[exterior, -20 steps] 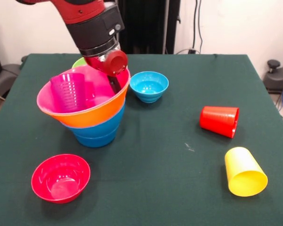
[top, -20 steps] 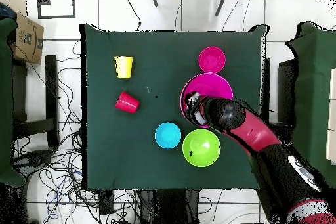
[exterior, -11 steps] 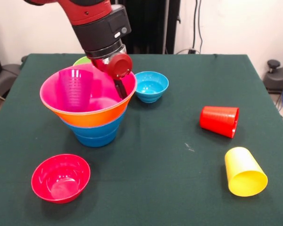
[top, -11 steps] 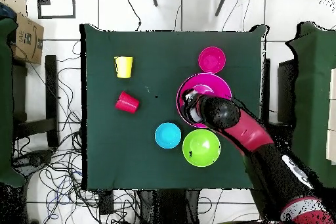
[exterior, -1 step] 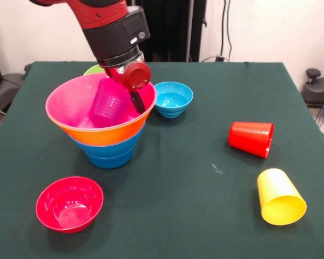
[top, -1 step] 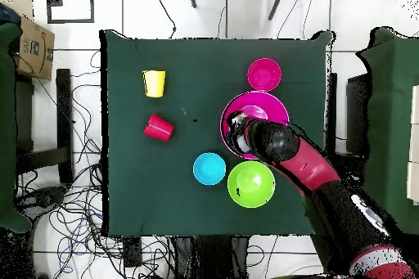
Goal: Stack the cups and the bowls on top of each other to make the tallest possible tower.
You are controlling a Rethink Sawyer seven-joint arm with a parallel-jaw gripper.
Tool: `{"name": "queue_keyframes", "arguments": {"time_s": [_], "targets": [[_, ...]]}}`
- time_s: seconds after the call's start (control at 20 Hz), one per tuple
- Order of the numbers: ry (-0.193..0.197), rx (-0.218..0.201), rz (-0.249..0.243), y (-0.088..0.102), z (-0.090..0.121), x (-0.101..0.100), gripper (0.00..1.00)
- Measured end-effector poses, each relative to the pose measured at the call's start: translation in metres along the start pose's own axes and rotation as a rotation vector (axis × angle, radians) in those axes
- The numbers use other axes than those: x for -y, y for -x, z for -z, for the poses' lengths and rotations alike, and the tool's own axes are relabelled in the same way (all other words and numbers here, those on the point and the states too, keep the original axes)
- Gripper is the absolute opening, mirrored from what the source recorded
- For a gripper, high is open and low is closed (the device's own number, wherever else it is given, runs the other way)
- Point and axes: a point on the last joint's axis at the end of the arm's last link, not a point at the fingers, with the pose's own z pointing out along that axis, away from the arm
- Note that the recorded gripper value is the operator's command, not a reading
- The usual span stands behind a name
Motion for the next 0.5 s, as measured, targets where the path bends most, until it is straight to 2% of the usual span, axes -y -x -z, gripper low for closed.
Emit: {"name": "queue_keyframes", "arguments": {"time_s": [0.5], "targets": [[-0.018, -0.010, -0.014, 0.000, -0.008, 0.011, 0.00]]}}
